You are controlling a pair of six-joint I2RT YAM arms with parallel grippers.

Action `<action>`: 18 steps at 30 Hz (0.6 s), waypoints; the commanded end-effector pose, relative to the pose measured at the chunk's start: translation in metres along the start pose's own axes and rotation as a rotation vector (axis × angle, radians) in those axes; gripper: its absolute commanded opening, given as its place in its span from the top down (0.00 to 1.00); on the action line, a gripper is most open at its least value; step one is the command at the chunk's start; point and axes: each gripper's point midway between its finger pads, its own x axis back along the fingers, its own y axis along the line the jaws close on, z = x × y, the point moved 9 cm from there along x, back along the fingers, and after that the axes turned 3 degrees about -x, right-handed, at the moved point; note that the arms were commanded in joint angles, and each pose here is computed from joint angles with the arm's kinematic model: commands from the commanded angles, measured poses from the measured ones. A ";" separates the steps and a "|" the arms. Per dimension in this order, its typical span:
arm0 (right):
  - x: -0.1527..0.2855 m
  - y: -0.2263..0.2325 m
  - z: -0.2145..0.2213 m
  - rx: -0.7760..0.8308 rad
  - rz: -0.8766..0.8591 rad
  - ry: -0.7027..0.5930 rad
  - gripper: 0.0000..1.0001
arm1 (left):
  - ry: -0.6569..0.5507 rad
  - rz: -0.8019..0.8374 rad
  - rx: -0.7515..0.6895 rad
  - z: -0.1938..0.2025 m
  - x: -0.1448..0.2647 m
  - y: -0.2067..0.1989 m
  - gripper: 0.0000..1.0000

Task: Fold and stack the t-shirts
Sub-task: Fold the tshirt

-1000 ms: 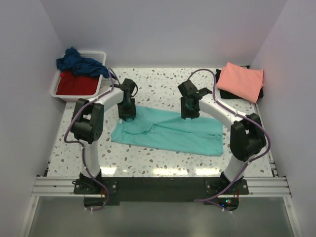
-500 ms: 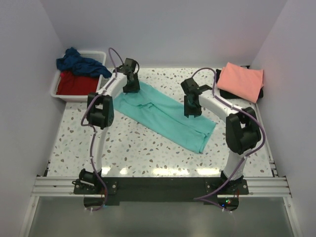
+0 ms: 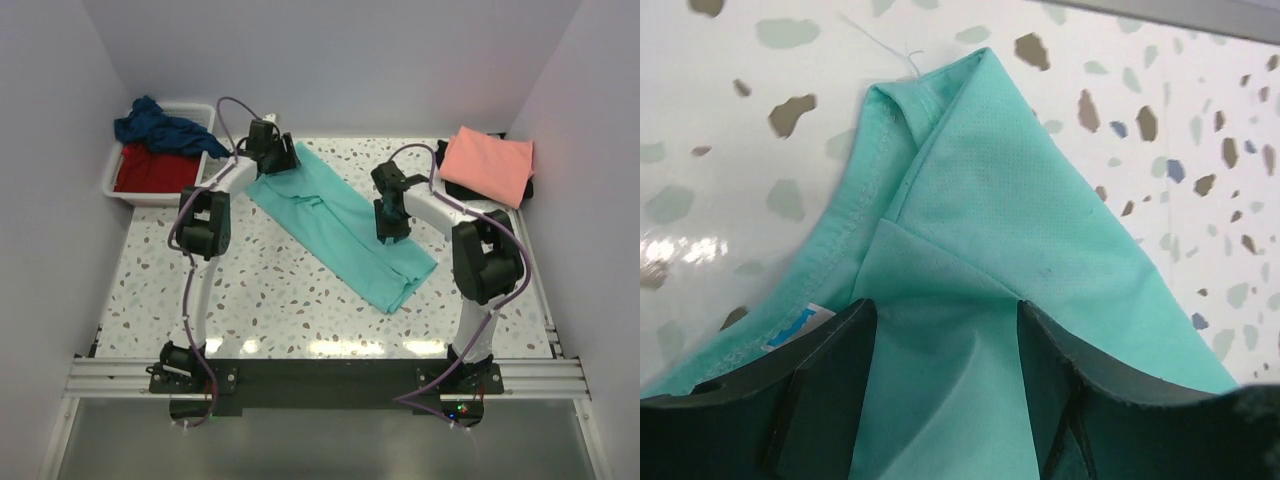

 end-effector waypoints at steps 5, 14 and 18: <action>0.005 0.001 0.014 0.060 -0.080 0.051 0.64 | -0.153 0.320 0.057 -0.022 -0.023 -0.028 0.33; 0.007 -0.003 0.050 0.040 -0.159 0.131 0.66 | -0.219 0.486 0.141 -0.027 -0.027 -0.042 0.32; 0.012 0.002 0.065 0.050 -0.185 0.143 0.67 | -0.270 0.556 0.158 -0.033 -0.022 -0.052 0.31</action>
